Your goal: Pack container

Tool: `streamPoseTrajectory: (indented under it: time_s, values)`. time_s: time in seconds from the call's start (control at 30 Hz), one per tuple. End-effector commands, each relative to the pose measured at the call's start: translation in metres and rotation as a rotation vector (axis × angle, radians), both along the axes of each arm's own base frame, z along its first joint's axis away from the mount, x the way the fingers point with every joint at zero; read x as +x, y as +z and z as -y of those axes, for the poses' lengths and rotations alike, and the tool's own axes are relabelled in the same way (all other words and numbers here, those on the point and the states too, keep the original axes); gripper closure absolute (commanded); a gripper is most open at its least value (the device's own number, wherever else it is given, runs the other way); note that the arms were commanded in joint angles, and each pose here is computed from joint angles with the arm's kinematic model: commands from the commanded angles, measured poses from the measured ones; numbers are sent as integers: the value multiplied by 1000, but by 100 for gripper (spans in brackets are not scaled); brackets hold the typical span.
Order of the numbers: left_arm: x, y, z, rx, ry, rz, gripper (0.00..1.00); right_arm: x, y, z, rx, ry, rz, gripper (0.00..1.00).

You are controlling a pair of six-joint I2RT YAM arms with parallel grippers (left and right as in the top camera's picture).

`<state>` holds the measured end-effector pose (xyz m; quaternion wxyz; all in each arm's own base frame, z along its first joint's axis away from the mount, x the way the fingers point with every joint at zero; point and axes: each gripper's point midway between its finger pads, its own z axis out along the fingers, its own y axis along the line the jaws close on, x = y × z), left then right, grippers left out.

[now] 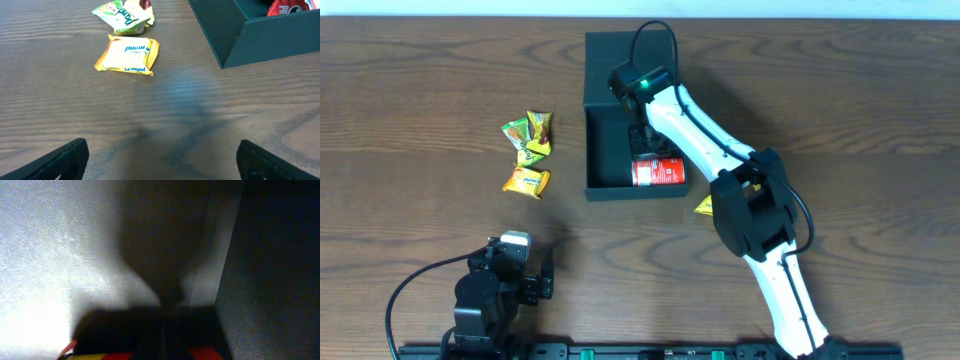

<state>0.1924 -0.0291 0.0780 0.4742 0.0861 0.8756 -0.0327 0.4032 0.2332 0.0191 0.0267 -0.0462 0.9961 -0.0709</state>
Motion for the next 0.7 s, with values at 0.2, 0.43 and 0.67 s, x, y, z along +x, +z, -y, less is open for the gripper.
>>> streamPoseTrajectory:
  time_s: [0.2,0.43,0.67]
  values:
    - [-1,-1,3,-2,-18,1,5,-18,0,3,-16,-52,-62,98]
    - [-1,-1,3,-2,-18,1,5,-25,0,0,-25,-61,-74,98]
    - [-1,-1,3,-2,-18,1,5,-34,1,-2,-42,-61,-93,98]
